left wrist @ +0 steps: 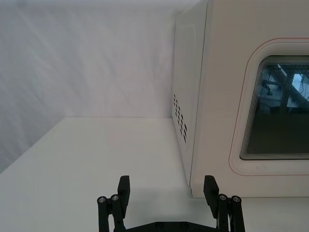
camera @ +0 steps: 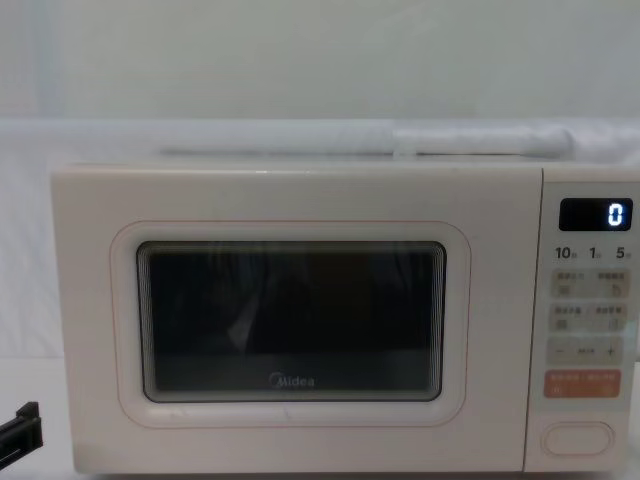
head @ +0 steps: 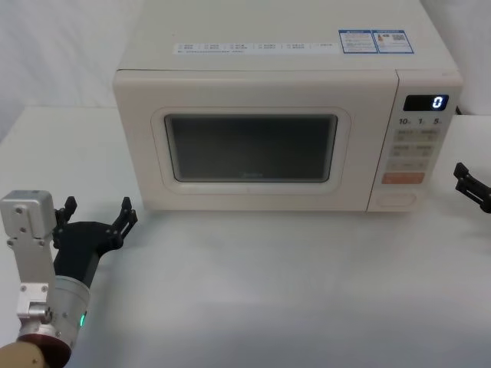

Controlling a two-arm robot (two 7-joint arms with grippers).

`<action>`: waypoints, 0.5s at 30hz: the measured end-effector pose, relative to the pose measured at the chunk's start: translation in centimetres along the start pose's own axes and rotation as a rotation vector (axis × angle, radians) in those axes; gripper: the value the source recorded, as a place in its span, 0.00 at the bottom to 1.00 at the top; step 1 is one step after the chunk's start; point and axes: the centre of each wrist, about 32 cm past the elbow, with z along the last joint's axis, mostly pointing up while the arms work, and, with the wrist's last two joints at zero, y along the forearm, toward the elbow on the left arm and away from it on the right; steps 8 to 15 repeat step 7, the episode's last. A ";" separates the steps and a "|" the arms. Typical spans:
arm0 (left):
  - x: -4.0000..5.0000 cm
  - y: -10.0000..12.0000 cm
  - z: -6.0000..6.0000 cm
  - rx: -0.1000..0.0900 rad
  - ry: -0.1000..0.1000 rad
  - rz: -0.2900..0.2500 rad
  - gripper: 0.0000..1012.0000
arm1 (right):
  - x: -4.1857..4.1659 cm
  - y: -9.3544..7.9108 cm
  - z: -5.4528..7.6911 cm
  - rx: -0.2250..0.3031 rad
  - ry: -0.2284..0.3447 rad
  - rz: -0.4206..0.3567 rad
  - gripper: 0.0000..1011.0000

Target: Press the button to open the microwave door with one hand; close the microwave door with the other hand.

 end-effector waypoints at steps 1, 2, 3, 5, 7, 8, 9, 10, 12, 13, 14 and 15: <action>0.00 0.0 0.0 0.000 0.000 0.000 0.99 | 0.00 0.0 0.0 0.000 0.000 0.000 0.99; 0.00 0.0 0.0 0.000 0.000 0.000 0.99 | 0.00 0.0 0.0 0.000 0.000 0.000 0.99; 0.00 0.0 0.0 0.000 0.000 0.000 0.99 | 0.00 0.0 0.0 0.000 0.000 0.000 0.99; 0.00 0.0 0.0 0.000 0.000 0.000 0.99 | 0.00 0.0 0.0 0.000 0.000 0.000 0.99; 0.00 0.0 0.0 0.000 0.000 0.000 0.99 | 0.00 0.0 0.0 0.000 0.000 0.000 0.99; 0.00 0.0 0.0 0.000 0.000 0.000 0.99 | 0.00 0.0 0.0 0.000 0.000 0.000 0.99; 0.00 0.0 0.0 0.000 0.000 0.000 0.99 | 0.00 0.0 0.0 0.000 0.000 0.000 0.99; 0.00 0.0 0.0 0.000 0.000 0.000 0.99 | 0.00 0.0 0.0 0.000 0.000 0.000 0.99; 0.00 0.0 0.0 0.000 0.000 0.000 0.99 | 0.00 0.0 0.0 0.000 0.000 0.000 0.99; 0.00 0.0 0.0 0.000 0.000 0.000 0.99 | 0.00 0.0 0.0 0.000 0.000 0.000 0.99; 0.00 0.0 0.0 0.000 0.000 0.000 0.99 | 0.00 0.0 0.0 0.000 0.000 0.000 0.99; 0.00 0.0 0.0 0.000 0.000 0.000 0.99 | 0.00 0.0 0.0 0.000 0.000 0.000 0.99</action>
